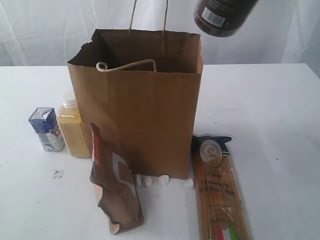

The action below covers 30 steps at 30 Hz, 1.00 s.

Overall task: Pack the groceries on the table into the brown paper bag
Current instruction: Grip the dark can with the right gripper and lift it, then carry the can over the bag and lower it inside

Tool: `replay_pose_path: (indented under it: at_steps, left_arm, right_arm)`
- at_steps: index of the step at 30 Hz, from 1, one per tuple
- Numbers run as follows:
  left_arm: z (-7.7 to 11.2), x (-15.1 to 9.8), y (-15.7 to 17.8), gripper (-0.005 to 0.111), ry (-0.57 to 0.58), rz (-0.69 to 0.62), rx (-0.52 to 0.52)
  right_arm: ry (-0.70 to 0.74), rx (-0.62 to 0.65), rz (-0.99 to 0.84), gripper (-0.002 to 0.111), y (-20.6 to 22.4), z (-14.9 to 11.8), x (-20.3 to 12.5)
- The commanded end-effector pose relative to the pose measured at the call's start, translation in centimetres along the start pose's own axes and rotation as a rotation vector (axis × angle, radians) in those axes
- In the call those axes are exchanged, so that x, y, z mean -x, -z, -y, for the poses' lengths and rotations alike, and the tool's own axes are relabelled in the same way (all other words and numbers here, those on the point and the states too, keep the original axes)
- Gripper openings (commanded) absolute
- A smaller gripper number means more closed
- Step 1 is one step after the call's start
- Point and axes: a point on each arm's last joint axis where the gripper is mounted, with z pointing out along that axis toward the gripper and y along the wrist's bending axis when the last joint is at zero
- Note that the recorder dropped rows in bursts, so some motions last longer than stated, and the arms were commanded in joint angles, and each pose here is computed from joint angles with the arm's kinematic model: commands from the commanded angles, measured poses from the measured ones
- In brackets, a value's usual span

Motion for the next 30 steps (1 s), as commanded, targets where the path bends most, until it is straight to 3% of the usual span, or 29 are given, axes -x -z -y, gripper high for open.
replay_pose_path:
  at_steps: [1,13,30]
  left_arm:
    - [0.0,-0.1,0.0,0.000,0.009,-0.004,-0.005]
    - [0.0,-0.1,0.0,0.000,0.009,-0.004,-0.005]
    - [0.0,-0.1,0.0,0.000,0.009,-0.004,-0.005]
  right_arm:
    - [0.055,0.067,0.074,0.000,0.7,-2.1,1.6]
    - [0.159,0.167,-0.053,0.000,-5.4,-6.0,2.0]
    - [0.290,0.140,-0.304,0.000,-15.3,-6.9,-0.5]
